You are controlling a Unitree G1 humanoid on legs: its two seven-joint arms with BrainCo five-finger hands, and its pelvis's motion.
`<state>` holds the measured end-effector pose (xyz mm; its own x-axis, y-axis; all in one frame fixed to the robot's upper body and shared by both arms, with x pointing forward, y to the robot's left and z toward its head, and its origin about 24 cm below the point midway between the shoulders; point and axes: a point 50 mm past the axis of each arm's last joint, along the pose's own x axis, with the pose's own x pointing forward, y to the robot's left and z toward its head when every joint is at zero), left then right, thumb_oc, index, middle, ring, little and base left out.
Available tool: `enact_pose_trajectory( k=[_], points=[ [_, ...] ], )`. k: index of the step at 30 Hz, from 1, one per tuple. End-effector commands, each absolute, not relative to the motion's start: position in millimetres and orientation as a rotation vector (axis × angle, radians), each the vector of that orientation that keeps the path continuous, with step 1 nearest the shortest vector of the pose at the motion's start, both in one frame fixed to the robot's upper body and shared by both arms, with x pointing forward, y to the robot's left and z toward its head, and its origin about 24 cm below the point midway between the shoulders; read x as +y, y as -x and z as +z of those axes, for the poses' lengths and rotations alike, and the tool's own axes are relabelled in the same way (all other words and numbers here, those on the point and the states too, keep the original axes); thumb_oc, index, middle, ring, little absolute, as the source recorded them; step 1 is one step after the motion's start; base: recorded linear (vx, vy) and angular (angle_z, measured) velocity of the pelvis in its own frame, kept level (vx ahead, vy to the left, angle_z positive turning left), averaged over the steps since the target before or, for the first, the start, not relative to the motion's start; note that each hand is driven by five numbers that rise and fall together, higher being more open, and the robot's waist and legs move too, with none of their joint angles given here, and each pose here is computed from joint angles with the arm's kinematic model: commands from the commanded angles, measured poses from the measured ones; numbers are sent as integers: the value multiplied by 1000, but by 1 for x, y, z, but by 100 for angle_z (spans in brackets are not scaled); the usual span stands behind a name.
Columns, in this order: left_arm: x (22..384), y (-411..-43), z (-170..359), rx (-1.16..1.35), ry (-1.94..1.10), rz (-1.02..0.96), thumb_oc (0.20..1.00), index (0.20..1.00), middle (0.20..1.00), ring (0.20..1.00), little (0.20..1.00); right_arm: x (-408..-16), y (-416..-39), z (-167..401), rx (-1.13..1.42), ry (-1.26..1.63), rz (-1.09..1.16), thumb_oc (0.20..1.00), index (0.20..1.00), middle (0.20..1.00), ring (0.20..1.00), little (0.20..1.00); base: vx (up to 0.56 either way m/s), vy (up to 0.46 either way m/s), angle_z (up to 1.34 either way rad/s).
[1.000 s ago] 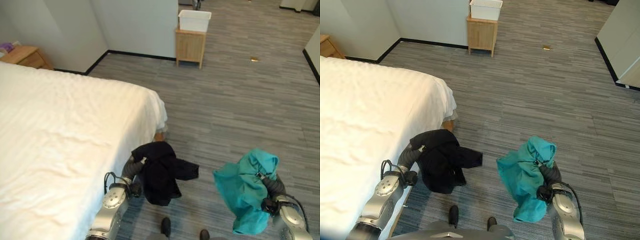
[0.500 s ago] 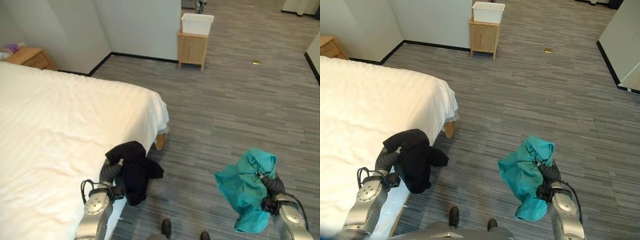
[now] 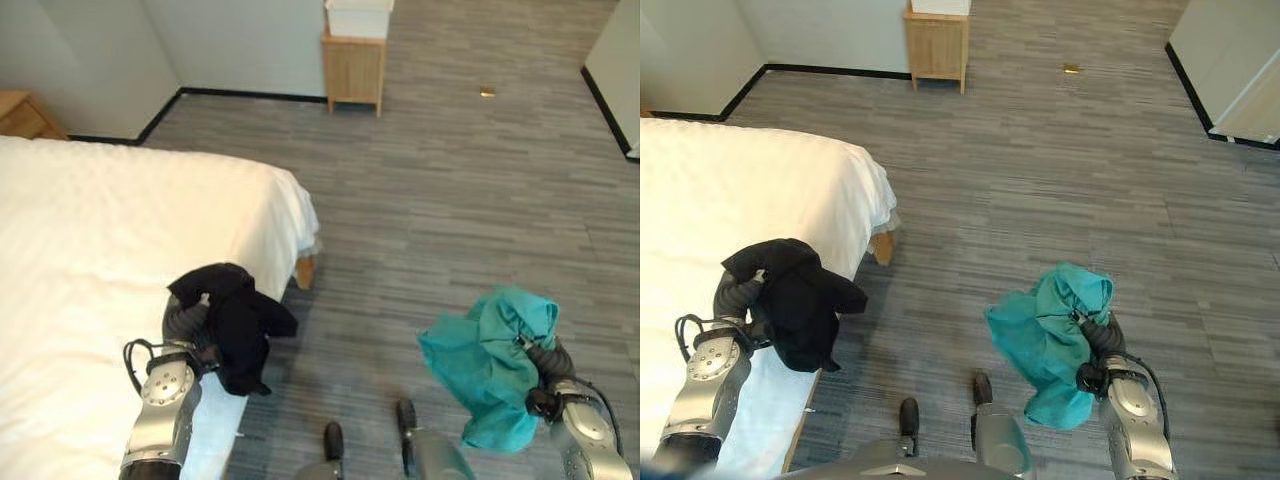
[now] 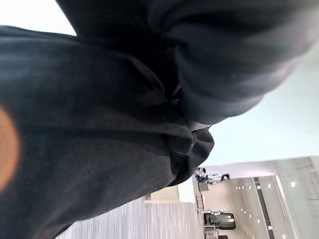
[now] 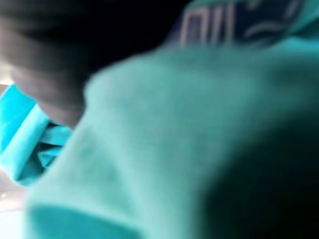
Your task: Pick up bed clothes into laundry basket.
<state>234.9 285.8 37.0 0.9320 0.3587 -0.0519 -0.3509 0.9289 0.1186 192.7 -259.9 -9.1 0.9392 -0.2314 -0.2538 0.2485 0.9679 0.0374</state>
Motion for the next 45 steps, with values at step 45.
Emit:
enact_pose_trajectory(
  k=[45],
  points=[
    [229,-240,21,95,85,120,200,200,200,200,200,-270,-198,2,231,-20,-183,200,200,200,200,200,818,-155,10]
  ],
)
